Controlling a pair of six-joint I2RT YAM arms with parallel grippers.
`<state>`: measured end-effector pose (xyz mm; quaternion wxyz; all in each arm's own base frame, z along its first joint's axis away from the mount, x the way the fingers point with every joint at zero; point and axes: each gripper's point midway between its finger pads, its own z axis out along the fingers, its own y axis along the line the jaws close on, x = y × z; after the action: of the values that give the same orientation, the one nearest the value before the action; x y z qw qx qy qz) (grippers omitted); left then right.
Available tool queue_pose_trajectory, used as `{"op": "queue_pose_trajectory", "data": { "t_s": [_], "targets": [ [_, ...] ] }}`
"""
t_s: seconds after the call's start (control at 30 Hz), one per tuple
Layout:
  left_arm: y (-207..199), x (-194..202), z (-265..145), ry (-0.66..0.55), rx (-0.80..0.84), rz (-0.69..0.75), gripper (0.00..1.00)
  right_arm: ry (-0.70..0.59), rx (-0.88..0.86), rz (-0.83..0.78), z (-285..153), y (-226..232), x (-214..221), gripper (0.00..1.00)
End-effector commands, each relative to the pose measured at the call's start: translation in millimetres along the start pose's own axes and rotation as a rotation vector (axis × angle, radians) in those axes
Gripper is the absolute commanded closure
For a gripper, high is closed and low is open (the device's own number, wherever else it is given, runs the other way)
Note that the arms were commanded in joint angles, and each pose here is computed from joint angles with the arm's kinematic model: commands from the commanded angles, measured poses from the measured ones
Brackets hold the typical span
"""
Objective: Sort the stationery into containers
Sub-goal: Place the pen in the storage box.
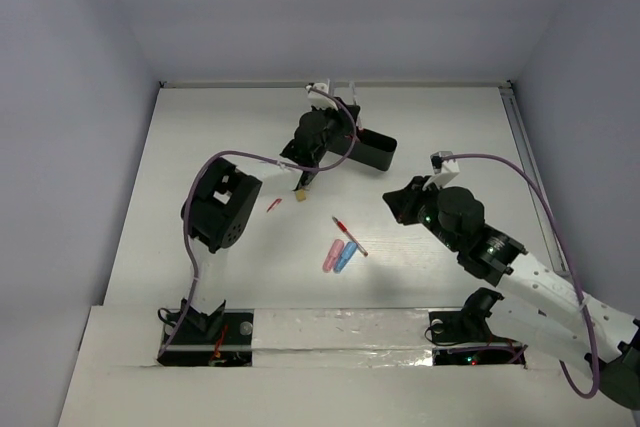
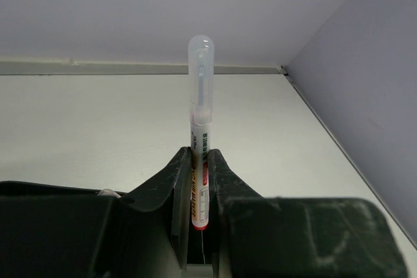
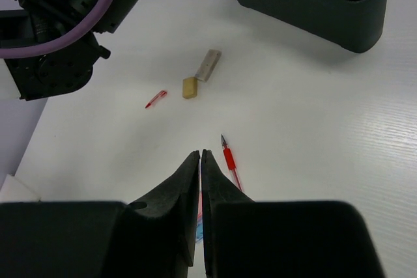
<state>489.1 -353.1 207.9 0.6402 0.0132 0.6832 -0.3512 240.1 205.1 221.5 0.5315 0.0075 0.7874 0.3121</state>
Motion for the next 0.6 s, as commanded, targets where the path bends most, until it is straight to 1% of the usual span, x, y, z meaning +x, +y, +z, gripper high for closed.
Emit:
{"op": "queue_pose_trajectory", "data": {
  "t_s": [0.0, 0.13, 0.57],
  "targets": [
    [-26.1, -45.5, 9.8, -0.151, 0.048, -0.008, 1.00, -0.037, -0.051, 0.001, 4.0, 10.4, -9.1, 0.90],
    [-13.3, -33.3, 10.7, -0.142, 0.007, -0.004, 1.00, -0.029, -0.048, -0.005, 5.8, 9.7, -7.0, 0.90],
    [5.2, -8.5, 13.4, -0.099, -0.049, 0.006, 1.00, -0.055, -0.054, -0.007, 1.2, 10.9, -14.2, 0.91]
  ]
}}
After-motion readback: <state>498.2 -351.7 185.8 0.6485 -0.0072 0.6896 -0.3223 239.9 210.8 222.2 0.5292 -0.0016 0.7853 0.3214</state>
